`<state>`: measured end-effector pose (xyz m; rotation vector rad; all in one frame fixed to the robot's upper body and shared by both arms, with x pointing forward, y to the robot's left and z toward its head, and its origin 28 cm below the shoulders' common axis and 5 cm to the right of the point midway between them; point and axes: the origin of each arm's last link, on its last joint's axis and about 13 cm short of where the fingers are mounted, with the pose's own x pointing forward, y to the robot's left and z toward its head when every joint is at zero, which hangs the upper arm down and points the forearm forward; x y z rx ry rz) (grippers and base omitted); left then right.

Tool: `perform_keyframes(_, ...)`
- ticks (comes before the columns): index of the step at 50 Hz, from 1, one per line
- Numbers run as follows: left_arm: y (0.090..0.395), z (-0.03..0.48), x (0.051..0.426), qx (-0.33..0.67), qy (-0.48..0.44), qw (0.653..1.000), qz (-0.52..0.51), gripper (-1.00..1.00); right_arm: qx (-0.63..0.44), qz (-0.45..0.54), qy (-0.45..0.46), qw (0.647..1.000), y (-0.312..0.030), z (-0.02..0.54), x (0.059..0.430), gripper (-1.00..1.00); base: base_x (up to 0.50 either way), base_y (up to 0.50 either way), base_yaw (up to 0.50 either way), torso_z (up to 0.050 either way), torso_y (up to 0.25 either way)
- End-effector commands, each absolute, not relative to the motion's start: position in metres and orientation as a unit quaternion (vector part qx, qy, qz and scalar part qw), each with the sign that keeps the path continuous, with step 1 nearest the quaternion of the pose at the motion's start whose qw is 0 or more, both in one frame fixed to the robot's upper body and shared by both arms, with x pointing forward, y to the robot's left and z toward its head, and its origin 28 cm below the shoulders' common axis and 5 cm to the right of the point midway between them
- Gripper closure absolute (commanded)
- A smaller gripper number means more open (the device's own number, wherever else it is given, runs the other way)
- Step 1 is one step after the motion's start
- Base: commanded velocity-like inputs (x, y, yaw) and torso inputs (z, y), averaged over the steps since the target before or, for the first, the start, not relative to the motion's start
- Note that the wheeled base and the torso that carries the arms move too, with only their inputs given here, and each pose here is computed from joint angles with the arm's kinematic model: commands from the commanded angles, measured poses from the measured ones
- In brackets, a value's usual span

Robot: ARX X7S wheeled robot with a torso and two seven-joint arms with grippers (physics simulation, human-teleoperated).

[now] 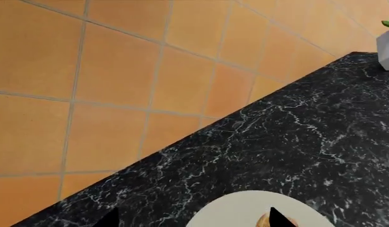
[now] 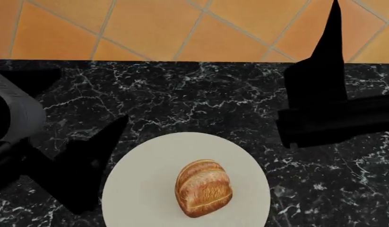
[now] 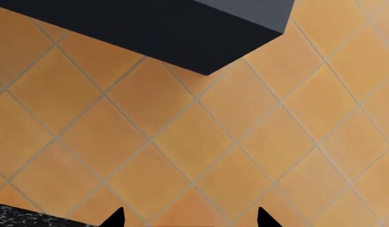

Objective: Place all breads on the cutting board.

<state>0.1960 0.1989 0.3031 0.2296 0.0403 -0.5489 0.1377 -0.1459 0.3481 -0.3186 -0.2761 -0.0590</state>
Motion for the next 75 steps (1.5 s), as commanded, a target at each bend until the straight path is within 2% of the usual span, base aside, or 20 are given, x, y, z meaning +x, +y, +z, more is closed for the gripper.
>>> perform_keyframes(1,0.180,0.306,0.215,0.114,0.038,0.936,-0.332,-1.00,-0.135,-0.022,-0.154,0.979,-0.148,0.352,0.138,-1.00,0.00,0.00,0.00,0.000,0.000)
perform_keyframes(17,0.166,0.316,0.215,0.156,0.072,0.887,-0.428,-1.00,-0.131,-0.021,-0.150,0.980,-0.151,0.349,0.140,-1.00,0.00,0.00,0.00,0.000,0.000)
perform_keyframes(30,0.169,0.301,0.244,0.142,0.116,0.899,-0.398,-1.00,-0.133,-0.021,-0.150,0.980,-0.149,0.349,0.139,-1.00,0.00,0.00,0.00,0.000,0.000)
perform_keyframes(46,0.156,0.293,0.230,0.149,0.130,0.885,-0.421,-1.00,-0.131,-0.023,-0.146,0.980,-0.150,0.348,0.140,-1.00,0.00,0.00,0.00,0.000,0.000)
perform_keyframes(60,0.151,0.278,0.249,0.147,0.152,0.886,-0.413,-1.00,-0.132,-0.021,-0.147,0.980,-0.149,0.350,0.141,-1.00,0.00,0.00,0.00,0.000,0.000)
perform_keyframes(75,0.132,0.260,0.257,0.160,0.178,0.870,-0.430,-1.00,-0.129,-0.024,-0.145,0.981,-0.153,0.346,0.141,-1.00,0.00,0.00,0.00,0.000,0.000)
